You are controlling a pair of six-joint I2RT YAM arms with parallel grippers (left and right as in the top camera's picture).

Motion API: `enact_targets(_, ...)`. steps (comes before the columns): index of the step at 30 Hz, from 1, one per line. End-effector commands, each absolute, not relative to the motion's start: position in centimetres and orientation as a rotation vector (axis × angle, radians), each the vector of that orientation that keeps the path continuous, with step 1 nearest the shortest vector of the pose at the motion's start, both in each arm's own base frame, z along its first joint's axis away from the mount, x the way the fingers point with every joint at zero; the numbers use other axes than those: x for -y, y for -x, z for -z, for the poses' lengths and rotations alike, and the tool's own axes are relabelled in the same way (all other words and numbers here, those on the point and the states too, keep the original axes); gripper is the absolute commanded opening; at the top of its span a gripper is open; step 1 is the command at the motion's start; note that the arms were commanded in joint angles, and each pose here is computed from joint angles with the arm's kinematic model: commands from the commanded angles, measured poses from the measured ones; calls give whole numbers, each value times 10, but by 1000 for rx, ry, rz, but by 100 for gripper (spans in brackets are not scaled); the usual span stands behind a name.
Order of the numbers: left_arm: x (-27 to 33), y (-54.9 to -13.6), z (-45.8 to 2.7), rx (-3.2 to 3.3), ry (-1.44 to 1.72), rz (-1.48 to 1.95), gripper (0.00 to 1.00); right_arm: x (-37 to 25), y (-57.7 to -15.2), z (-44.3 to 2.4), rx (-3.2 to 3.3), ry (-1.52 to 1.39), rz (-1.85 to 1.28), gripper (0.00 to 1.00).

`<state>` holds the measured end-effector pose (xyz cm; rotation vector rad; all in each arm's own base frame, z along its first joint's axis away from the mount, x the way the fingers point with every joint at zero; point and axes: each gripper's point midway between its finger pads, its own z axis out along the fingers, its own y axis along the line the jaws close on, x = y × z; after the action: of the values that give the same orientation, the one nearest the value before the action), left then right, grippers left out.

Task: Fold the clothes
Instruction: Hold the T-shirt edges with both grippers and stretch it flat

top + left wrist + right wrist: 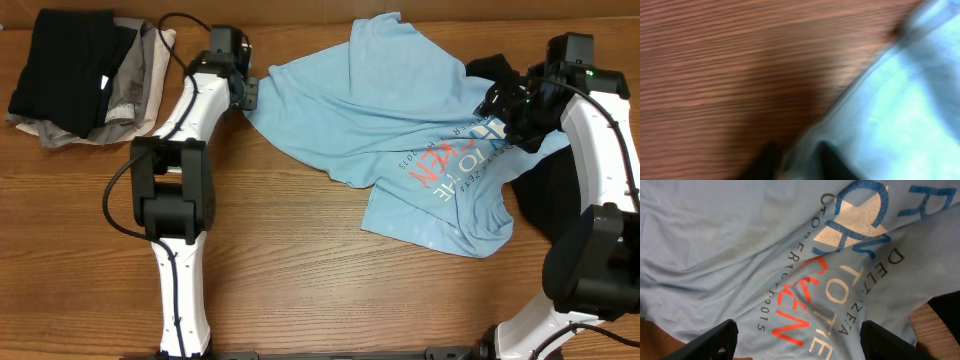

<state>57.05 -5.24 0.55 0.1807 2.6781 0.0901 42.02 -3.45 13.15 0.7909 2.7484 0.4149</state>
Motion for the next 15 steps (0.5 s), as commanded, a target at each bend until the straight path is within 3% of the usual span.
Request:
enact_targets(1,75,-540,45,-2804,-327,-92,4,37,-422,-144,-2726,-773,-395,81)
enact_targets(15,44,-531,22,-2888,-29,-62,4,35,-418,-143,-2746,-780,-401,77)
